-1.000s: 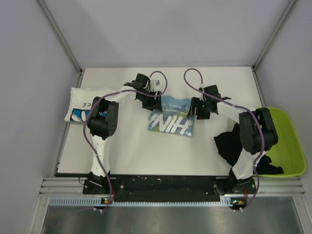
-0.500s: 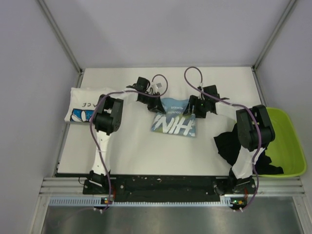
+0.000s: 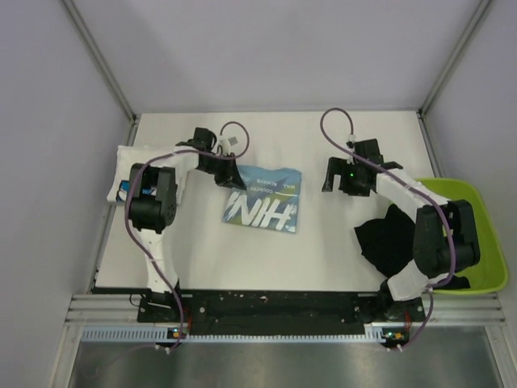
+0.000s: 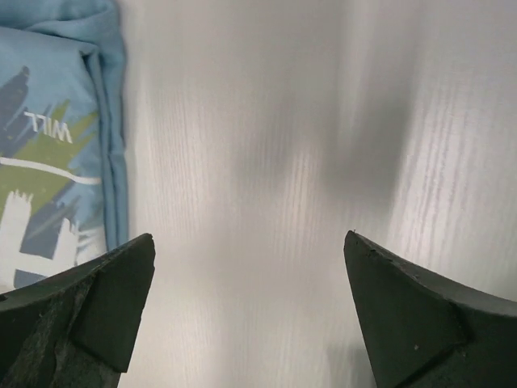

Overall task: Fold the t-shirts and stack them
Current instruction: Put the neatly folded tshirt into the corner of the board with the left arm

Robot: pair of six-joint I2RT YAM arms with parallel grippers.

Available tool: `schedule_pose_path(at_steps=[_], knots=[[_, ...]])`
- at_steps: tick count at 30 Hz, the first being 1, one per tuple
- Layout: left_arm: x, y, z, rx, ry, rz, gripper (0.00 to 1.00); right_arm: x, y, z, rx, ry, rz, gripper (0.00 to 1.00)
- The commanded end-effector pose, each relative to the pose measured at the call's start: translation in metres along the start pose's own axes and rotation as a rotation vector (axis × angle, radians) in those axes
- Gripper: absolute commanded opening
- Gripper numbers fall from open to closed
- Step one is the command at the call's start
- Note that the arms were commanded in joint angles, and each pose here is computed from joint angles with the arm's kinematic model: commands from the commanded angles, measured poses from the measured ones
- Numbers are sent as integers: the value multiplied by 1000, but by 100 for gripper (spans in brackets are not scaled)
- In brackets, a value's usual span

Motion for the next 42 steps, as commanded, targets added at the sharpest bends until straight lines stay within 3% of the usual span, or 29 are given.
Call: schedule_pose_path(at_steps=[1, 8, 15, 33, 42], knots=[[-16, 8, 49, 172, 16, -93, 0, 13, -4, 36, -91, -109, 67, 99], [-25, 26, 111, 511, 68, -302, 0, 20, -4, 54, -120, -159, 112, 99], [-11, 20, 168, 709, 71, -372, 0, 21, -9, 54, -159, -162, 128, 99], [10, -4, 252, 1044, 123, -478, 0, 20, -15, 52, -191, -162, 146, 99], [26, -22, 300, 1153, 61, -504, 0, 19, -18, 50, -210, -160, 151, 99]])
Point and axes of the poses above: each gripper's point midway between its finger pads, its own z axis back along the fingers, its own y axis along the line the jaws close on, x = y × z, the point moved 7 cm from there along z, back along the fingers, and after that the axes turned 11 degrees about -z, right-handed, at the moved point
